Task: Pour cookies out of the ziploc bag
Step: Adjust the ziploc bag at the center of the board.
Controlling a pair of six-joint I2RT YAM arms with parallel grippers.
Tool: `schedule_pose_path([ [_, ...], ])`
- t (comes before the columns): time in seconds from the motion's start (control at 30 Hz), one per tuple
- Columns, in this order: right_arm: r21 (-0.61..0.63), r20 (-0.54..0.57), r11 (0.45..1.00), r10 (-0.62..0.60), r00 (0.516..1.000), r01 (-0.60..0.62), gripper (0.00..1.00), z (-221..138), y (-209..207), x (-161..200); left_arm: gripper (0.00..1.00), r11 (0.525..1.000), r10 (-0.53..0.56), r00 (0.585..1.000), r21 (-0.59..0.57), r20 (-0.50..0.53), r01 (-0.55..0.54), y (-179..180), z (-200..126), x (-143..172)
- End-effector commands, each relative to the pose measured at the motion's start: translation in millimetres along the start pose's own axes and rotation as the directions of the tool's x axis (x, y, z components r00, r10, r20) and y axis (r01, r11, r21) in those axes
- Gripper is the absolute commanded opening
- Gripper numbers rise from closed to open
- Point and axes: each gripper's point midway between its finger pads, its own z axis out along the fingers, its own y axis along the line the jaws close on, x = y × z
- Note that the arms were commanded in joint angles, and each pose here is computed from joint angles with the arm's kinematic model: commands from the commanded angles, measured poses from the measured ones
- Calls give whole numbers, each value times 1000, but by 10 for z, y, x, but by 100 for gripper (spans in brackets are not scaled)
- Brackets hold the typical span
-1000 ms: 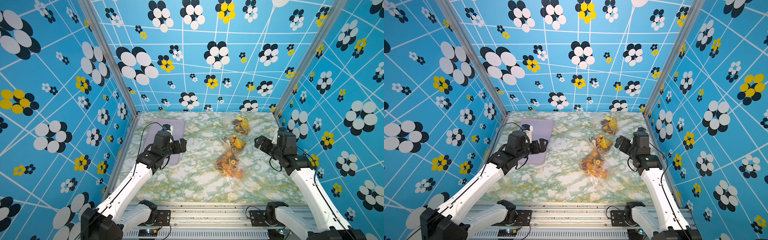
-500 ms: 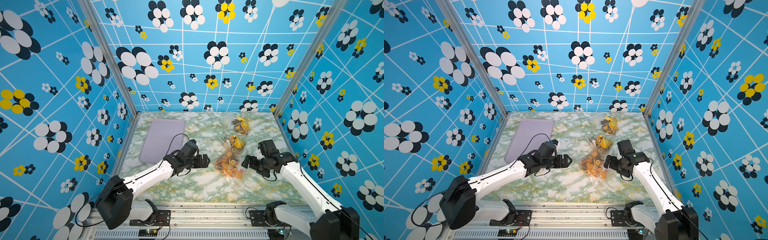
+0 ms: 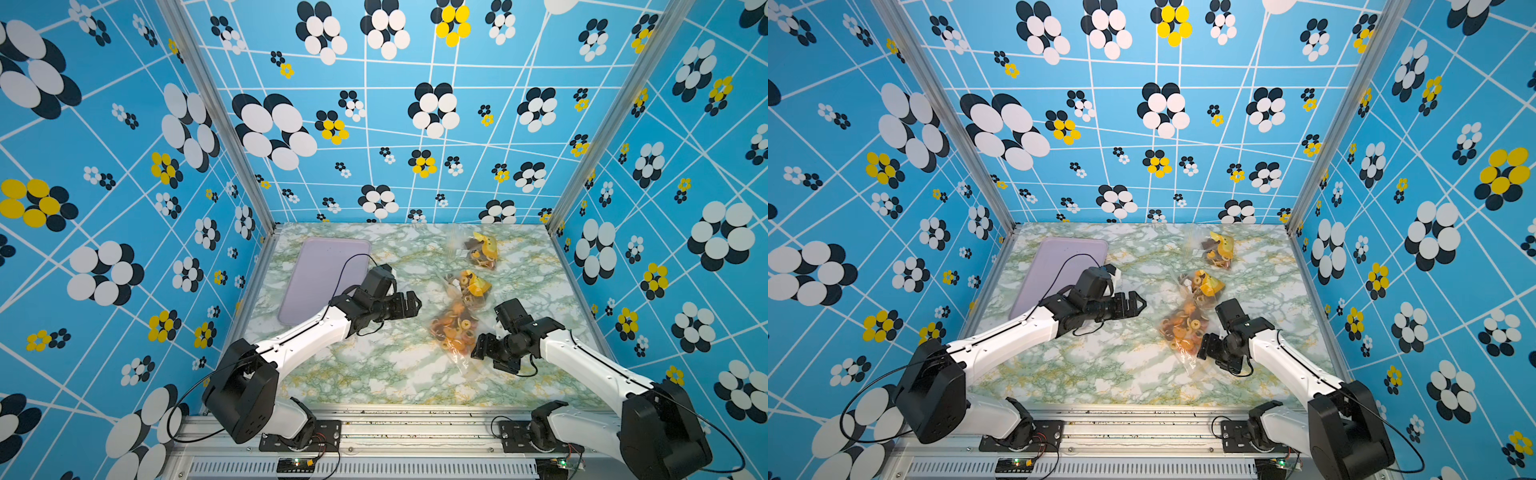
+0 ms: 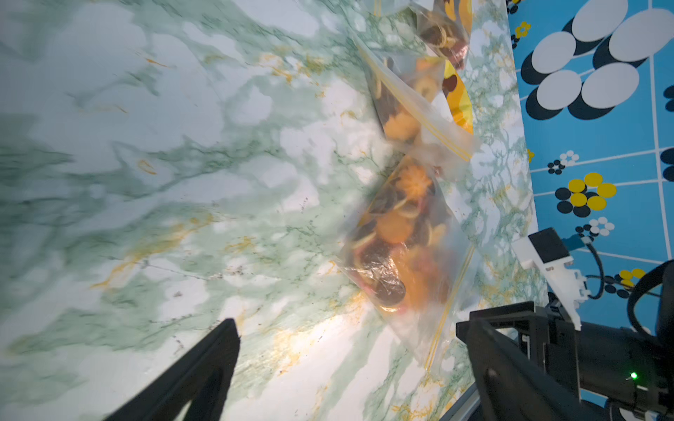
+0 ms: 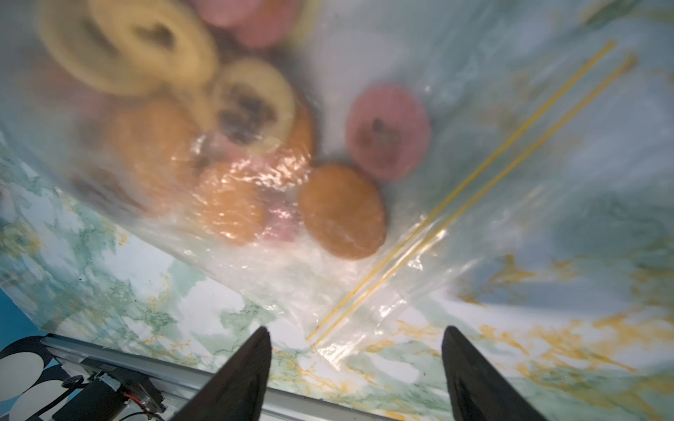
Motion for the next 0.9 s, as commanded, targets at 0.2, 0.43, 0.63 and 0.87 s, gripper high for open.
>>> schedule_pose_path([
  [0.2, -38, -1, 998, 50, 999, -50, 69, 199, 42, 2, 99, 1000, -23, 998, -18, 52, 24, 280, -469, -241],
  [0.43, -63, -25, 996, 59, 998, -60, 59, 311, 79, 22, 100, 998, -44, 996, -36, 79, 47, 460, -632, -363],
  [0.63, -106, -42, 993, 51, 998, -56, 43, 382, 217, 30, 100, 998, -47, 996, -43, 81, 51, 513, -667, -386],
  [0.87, -162, -57, 987, 17, 998, -26, 25, 433, 586, 31, 100, 997, -52, 995, -52, 81, 56, 557, -684, -371],
])
